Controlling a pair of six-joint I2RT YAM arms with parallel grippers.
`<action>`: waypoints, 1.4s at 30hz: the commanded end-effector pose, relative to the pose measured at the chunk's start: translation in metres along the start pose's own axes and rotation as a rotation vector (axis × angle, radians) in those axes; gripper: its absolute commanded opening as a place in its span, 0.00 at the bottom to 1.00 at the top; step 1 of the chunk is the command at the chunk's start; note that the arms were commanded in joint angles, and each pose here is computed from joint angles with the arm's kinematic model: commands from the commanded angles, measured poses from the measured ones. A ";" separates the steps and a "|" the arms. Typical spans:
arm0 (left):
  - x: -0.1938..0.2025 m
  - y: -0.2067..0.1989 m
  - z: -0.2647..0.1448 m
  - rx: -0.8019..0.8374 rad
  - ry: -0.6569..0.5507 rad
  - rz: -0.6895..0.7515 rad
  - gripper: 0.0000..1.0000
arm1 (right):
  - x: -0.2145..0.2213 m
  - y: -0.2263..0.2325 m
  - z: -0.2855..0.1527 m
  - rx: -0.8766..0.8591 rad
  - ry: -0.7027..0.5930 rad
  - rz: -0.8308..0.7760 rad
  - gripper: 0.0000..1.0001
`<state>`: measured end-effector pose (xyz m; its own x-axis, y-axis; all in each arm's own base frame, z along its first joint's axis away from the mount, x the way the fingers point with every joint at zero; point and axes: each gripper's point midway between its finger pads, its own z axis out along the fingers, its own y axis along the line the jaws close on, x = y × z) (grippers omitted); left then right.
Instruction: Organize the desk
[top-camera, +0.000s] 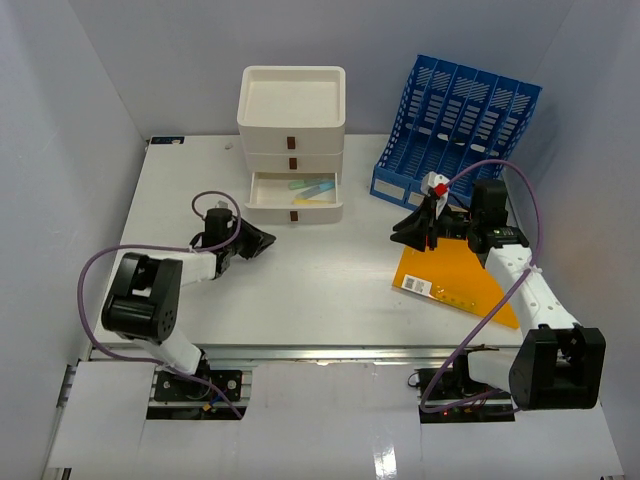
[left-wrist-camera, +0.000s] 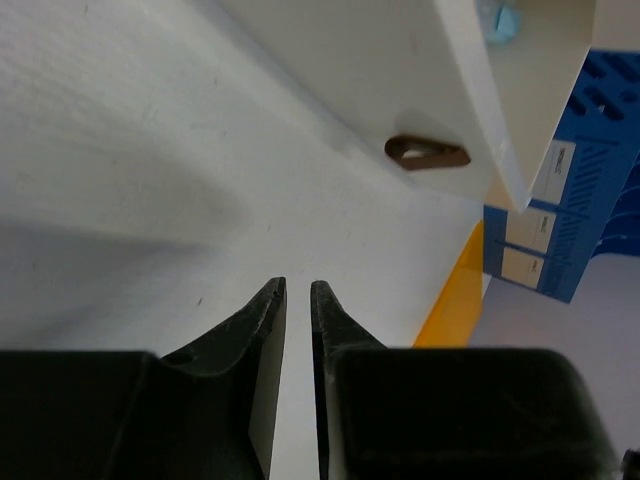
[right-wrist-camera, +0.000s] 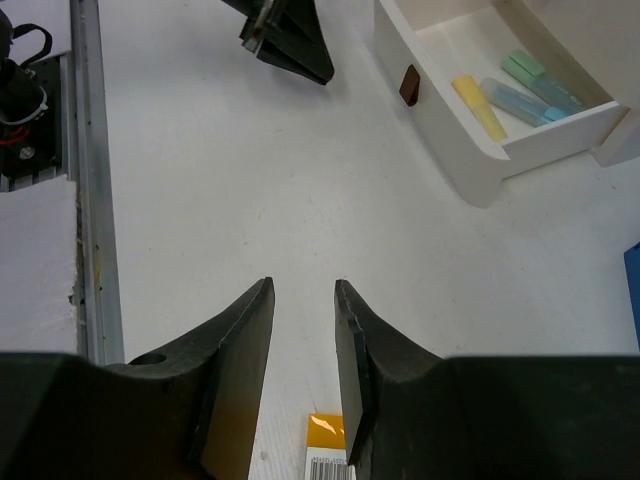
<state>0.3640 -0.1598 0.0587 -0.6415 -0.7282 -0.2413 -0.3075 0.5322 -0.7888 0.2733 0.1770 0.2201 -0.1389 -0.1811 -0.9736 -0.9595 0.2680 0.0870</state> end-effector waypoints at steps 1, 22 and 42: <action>-0.036 -0.017 0.029 -0.001 -0.111 -0.053 0.27 | -0.018 0.004 -0.003 -0.038 -0.051 -0.020 0.37; -0.097 -0.073 0.138 0.077 -0.115 -0.109 0.72 | 0.000 -0.013 -0.006 0.027 0.023 -0.036 0.37; -0.069 -0.088 0.099 0.256 -0.044 0.005 0.81 | 0.018 -0.026 -0.014 0.056 0.072 -0.015 0.37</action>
<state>0.5408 -0.1950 0.0574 -0.5574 -0.8083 -0.1897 -0.2507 0.3817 -0.8896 0.2864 0.1572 0.1947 -0.1852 -0.2294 -0.9555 -0.9386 0.3293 0.1029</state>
